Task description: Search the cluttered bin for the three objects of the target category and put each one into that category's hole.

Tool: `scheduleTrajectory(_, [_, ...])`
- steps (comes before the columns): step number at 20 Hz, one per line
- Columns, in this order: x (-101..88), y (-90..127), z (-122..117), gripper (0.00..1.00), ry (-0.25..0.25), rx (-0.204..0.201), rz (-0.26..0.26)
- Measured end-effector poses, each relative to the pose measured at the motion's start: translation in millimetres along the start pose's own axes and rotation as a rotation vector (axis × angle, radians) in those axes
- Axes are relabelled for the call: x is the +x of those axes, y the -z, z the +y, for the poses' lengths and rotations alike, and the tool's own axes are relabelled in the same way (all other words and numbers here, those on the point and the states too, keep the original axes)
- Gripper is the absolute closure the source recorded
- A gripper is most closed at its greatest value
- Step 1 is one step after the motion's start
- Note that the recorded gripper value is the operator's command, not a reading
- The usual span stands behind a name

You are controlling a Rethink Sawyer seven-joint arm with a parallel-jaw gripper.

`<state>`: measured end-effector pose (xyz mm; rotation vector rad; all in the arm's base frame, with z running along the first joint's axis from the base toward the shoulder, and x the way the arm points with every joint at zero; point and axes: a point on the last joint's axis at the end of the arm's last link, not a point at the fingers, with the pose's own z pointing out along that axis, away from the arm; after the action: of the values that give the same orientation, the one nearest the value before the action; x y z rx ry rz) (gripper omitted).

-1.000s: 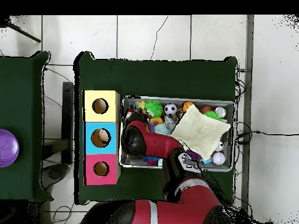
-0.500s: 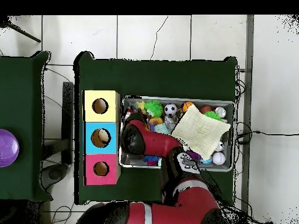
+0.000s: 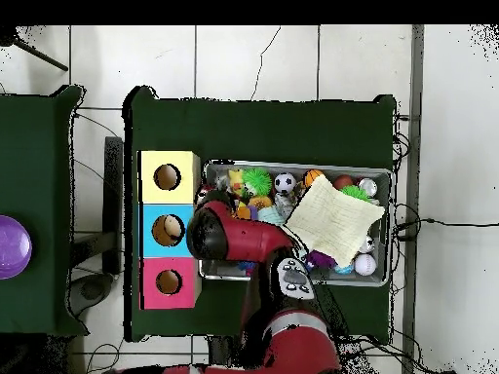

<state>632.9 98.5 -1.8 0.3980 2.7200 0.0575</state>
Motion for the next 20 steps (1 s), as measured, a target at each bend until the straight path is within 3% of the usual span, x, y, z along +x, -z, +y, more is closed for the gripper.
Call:
scheduleTrajectory(7, [-2.6, 31.4, 31.8, 1.0, 0.022, -0.009, 0.104])
scheduleTrajectory(16, [-7.1, 41.4, 39.7, 1.0, 0.036, -0.008, 0.095])
scheduleTrajectory(20, [1.0, 50.3, 45.5, 1.0, 0.105, 0.053, 0.073])
